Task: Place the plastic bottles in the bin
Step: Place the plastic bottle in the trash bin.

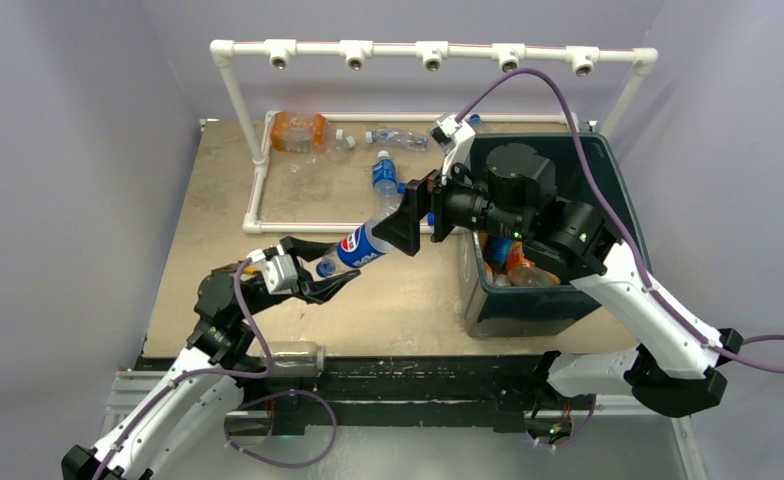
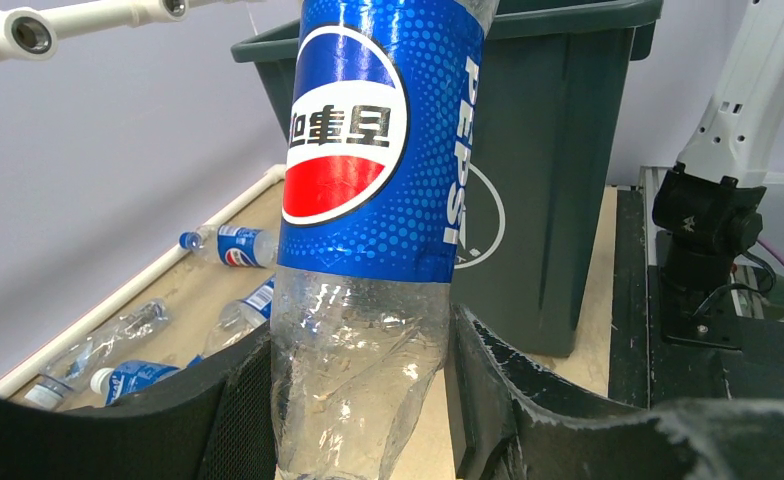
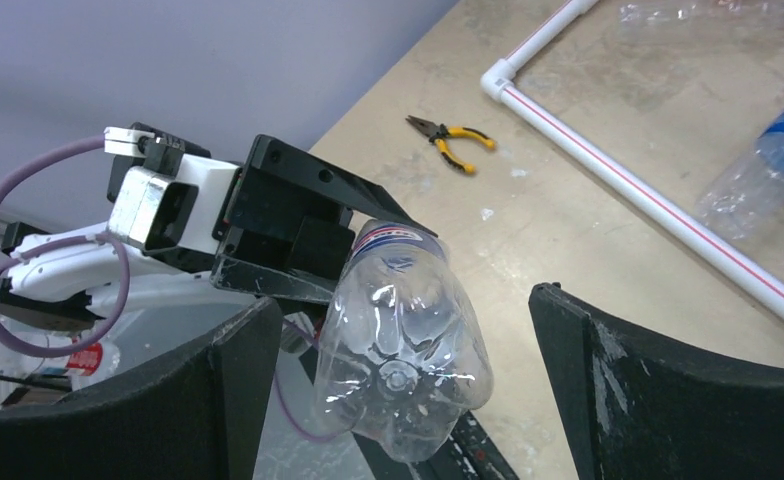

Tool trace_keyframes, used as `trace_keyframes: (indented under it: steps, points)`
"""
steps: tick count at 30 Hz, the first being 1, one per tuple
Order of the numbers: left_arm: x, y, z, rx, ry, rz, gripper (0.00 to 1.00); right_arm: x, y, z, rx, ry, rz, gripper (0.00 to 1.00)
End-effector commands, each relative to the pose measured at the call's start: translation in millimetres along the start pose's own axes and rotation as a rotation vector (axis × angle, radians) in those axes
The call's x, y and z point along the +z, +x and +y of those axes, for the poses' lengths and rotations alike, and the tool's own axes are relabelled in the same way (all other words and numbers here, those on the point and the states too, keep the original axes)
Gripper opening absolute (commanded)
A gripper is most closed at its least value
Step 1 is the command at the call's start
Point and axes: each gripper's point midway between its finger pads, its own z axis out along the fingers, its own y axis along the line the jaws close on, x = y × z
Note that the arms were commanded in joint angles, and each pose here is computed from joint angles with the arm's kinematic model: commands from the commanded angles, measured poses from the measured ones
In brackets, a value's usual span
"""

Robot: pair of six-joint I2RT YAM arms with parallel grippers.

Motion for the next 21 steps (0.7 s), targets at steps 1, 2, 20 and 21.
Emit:
trace_keyframes:
  steps: [1, 2, 20, 21]
  points:
    - [0, -15, 2, 0.053, -0.011, -0.051, 0.18, 5, 6, 12, 0.031, -0.08, 0.02, 0.97]
    - [0, -16, 2, 0.054, -0.012, -0.054, 0.18, 6, 9, 11, 0.033, -0.078, 0.026, 0.96]
    - [0, -15, 5, 0.044, -0.03, -0.055, 0.18, 15, 11, 13, 0.054, -0.106, -0.003, 0.73]
    - [0, -15, 5, 0.043, -0.028, -0.053, 0.18, 16, 12, 12, 0.054, -0.107, -0.003, 0.71]
